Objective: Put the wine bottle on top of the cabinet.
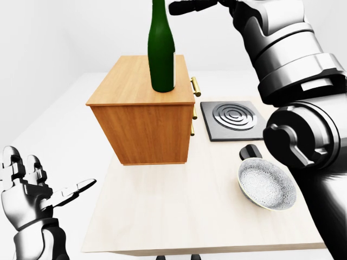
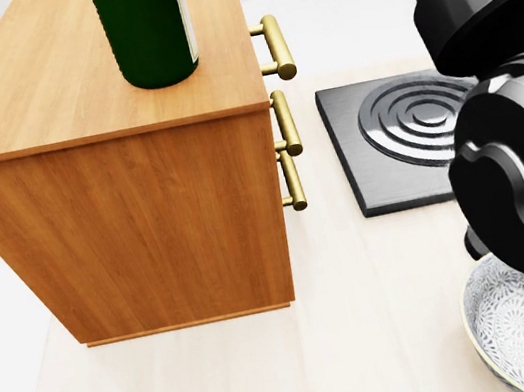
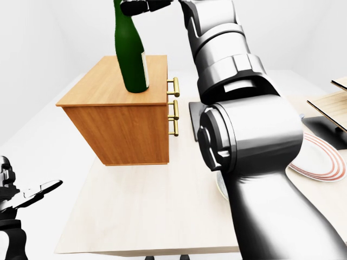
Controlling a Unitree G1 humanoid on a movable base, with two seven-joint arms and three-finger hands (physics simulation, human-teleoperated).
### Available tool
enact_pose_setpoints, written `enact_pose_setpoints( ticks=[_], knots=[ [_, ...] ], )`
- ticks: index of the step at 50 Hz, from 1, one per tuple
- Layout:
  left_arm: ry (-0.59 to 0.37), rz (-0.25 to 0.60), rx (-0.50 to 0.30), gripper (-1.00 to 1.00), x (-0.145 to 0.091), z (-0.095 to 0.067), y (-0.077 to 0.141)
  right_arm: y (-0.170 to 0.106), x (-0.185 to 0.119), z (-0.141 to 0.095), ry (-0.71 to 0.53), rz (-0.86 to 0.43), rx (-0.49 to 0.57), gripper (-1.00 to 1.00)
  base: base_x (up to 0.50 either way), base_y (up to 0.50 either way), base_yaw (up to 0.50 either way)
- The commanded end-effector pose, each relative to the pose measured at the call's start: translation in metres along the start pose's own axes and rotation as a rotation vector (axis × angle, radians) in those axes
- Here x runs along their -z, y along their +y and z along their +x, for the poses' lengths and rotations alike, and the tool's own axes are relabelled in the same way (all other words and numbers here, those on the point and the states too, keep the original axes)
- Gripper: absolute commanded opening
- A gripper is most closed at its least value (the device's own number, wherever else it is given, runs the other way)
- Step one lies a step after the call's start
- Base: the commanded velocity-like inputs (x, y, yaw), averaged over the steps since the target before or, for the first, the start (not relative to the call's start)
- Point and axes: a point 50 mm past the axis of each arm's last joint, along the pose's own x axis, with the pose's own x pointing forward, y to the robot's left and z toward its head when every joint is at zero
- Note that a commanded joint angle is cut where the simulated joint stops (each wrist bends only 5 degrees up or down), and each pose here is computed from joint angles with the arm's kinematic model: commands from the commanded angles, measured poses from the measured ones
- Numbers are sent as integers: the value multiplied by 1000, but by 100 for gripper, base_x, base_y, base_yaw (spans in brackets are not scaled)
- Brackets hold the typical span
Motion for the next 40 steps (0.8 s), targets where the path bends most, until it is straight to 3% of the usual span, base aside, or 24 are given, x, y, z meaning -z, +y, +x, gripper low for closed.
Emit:
enact_pose_setpoints(
  ticks=[1, 13, 22, 40],
  knots=[
    [1, 2, 3, 100, 1, 0, -1, -20, -36, -3, -85, -23, 90, 100, 0, 0, 0],
    [3, 0, 3, 100, 2, 0, -1, -48, -76, -13, -195, 104, 210, 100, 0, 0, 0],
    [1, 0, 4, 100, 0, 1, -2, -65, -101, -22, -263, 125, 278, 100, 0, 0, 0],
    [1, 3, 3, 100, 0, 1, -2, -70, -106, -25, -284, 114, 270, 100, 0, 0, 0]
  ],
)
